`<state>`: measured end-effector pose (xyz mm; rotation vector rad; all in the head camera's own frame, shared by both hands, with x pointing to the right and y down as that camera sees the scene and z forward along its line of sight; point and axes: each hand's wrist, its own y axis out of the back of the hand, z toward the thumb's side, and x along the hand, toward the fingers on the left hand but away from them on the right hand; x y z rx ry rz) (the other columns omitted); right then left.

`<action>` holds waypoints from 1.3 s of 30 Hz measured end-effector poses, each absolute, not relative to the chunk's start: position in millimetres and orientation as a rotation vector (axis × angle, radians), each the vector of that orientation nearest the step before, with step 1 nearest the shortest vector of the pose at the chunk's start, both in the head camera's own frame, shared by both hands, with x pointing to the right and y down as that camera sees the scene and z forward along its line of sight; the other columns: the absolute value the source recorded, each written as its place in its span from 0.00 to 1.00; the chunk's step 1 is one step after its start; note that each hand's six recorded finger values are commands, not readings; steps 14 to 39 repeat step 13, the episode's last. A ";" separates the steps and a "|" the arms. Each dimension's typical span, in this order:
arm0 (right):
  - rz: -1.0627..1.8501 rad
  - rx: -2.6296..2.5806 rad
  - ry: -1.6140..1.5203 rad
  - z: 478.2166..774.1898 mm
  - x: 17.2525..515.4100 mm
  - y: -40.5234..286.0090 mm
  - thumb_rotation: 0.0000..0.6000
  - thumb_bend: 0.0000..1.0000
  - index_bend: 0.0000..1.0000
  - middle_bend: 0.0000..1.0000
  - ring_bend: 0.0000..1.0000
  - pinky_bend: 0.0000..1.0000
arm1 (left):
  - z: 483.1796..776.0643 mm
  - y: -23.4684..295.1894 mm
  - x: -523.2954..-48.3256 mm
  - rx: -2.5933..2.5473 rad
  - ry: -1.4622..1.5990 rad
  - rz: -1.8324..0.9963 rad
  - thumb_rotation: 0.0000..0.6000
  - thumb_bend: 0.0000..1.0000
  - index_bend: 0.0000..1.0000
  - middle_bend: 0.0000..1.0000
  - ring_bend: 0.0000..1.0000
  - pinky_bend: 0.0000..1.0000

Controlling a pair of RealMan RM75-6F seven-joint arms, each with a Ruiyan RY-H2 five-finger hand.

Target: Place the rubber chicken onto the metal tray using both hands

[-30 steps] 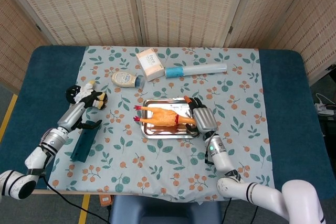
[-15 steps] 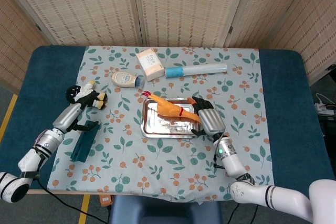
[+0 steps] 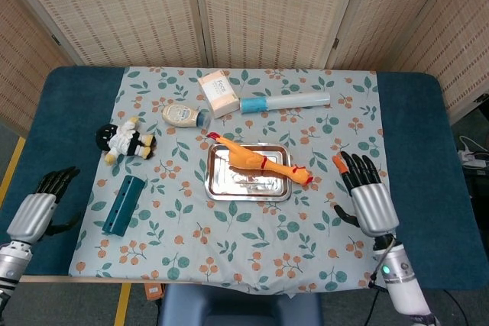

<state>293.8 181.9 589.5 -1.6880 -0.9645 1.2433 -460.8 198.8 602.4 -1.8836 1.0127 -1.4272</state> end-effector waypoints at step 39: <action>1.384 -1.550 -0.945 569.6 364.6 230.0 1.00 0.16 0.00 0.00 0.00 0.00 | 569.8 226.5 -463.9 -1.573 0.982 -1.384 1.00 0.38 0.00 0.00 0.00 0.00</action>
